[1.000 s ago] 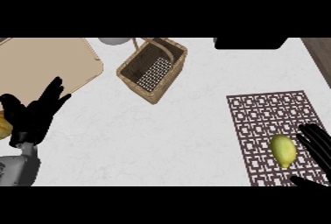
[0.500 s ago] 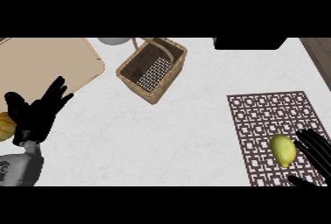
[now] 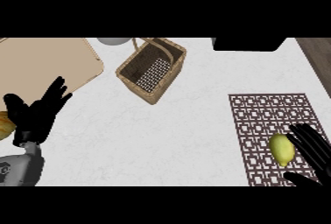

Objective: Pick the lemon from the placemat and place it in the basket

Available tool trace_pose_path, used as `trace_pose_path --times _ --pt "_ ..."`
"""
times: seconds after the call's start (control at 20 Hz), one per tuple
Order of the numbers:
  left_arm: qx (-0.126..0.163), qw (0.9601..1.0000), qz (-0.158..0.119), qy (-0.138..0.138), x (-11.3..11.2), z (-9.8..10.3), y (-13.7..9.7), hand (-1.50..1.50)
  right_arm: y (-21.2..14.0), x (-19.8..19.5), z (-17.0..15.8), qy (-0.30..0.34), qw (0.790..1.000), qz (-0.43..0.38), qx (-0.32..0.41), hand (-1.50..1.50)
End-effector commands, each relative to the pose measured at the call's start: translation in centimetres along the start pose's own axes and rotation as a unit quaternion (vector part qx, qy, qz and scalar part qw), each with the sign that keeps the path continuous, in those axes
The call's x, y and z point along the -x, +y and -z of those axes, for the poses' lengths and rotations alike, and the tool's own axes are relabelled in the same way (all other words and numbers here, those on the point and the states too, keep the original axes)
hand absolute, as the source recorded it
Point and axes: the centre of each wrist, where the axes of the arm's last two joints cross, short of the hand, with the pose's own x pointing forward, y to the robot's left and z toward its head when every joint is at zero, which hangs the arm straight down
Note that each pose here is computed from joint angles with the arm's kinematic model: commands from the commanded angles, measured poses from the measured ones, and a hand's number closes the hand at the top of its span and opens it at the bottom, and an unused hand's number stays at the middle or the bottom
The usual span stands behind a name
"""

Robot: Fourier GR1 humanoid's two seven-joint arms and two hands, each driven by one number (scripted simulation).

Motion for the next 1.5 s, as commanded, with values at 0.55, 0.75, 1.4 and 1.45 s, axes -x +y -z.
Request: trace_pose_path --times 0.55,0.75,1.4,1.45 --pt "0.009 0.9999 0.006 -0.007 0.8 -0.4 -0.1 0.00 3.9 -2.1 2.1 -0.007 0.998 -0.059 -0.029 1.50" --pt "0.013 0.9998 0.008 -0.016 -0.8 0.9 -0.9 0.00 7.4 -8.5 5.4 0.062 0.995 0.047 -0.056 1.50" --pt "0.029 0.9992 0.005 -0.026 -1.2 1.1 -1.7 0.00 6.2 -9.3 7.5 0.092 0.988 0.051 -0.113 1.50" --pt "0.030 0.9993 0.004 -0.023 -1.0 1.0 -1.6 0.00 6.0 -9.3 7.8 0.092 0.988 0.054 -0.109 1.50"
